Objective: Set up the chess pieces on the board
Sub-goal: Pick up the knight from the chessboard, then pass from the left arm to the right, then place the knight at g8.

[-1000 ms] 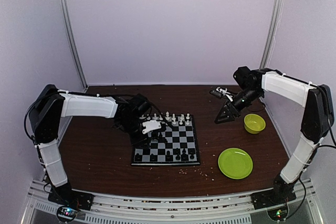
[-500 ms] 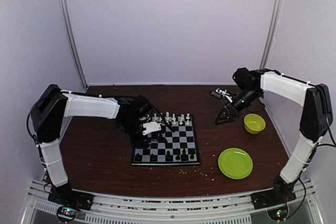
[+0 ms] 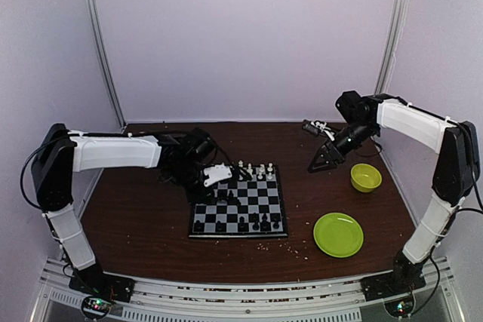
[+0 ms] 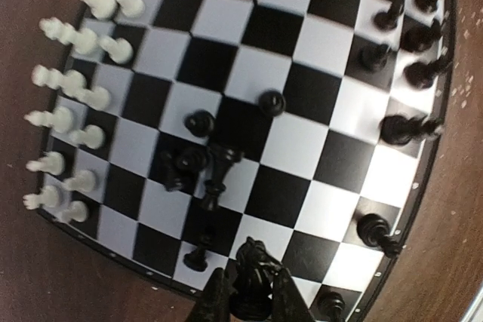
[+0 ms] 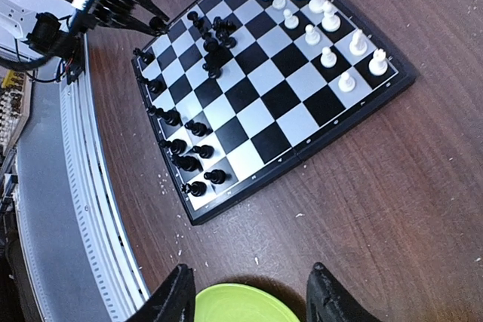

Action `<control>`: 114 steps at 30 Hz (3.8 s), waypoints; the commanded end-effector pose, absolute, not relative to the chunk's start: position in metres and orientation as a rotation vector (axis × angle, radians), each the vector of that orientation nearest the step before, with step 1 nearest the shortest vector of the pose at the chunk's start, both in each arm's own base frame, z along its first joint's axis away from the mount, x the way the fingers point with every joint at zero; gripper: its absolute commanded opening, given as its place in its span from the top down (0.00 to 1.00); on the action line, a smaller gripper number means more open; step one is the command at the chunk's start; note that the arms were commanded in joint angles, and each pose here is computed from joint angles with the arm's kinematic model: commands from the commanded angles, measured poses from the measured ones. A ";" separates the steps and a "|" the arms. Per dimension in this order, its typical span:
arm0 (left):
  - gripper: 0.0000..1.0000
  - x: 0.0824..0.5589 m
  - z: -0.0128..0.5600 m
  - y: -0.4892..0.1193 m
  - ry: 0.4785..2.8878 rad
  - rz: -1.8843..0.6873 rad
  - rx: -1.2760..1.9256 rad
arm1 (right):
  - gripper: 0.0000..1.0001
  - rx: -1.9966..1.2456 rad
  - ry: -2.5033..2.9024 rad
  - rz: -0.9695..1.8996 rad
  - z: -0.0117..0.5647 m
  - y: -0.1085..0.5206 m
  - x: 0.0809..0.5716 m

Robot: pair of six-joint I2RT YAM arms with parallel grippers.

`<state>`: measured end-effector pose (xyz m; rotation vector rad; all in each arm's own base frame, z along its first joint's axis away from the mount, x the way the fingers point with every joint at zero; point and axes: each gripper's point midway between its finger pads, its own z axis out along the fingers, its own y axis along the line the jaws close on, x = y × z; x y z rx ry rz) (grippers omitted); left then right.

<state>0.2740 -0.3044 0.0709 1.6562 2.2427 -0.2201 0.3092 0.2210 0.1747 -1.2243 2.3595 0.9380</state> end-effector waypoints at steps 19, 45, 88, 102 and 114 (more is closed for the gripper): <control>0.83 0.273 0.218 -0.365 1.695 -0.538 1.017 | 0.49 -1.182 2.174 1.146 0.268 0.364 0.283; 0.83 0.261 0.220 -0.385 1.684 -0.451 1.040 | 0.57 -1.103 2.346 1.419 0.226 0.417 0.269; 0.49 0.252 0.257 -0.315 1.728 -0.251 1.050 | 1.00 -1.276 2.246 1.101 0.233 0.404 0.287; 0.32 0.343 0.341 -0.167 1.911 -0.173 0.490 | 1.00 -1.610 2.109 0.668 0.215 0.433 0.274; 0.36 0.366 0.299 -0.130 1.975 -0.349 0.325 | 1.00 -1.870 2.077 0.467 0.144 0.483 0.238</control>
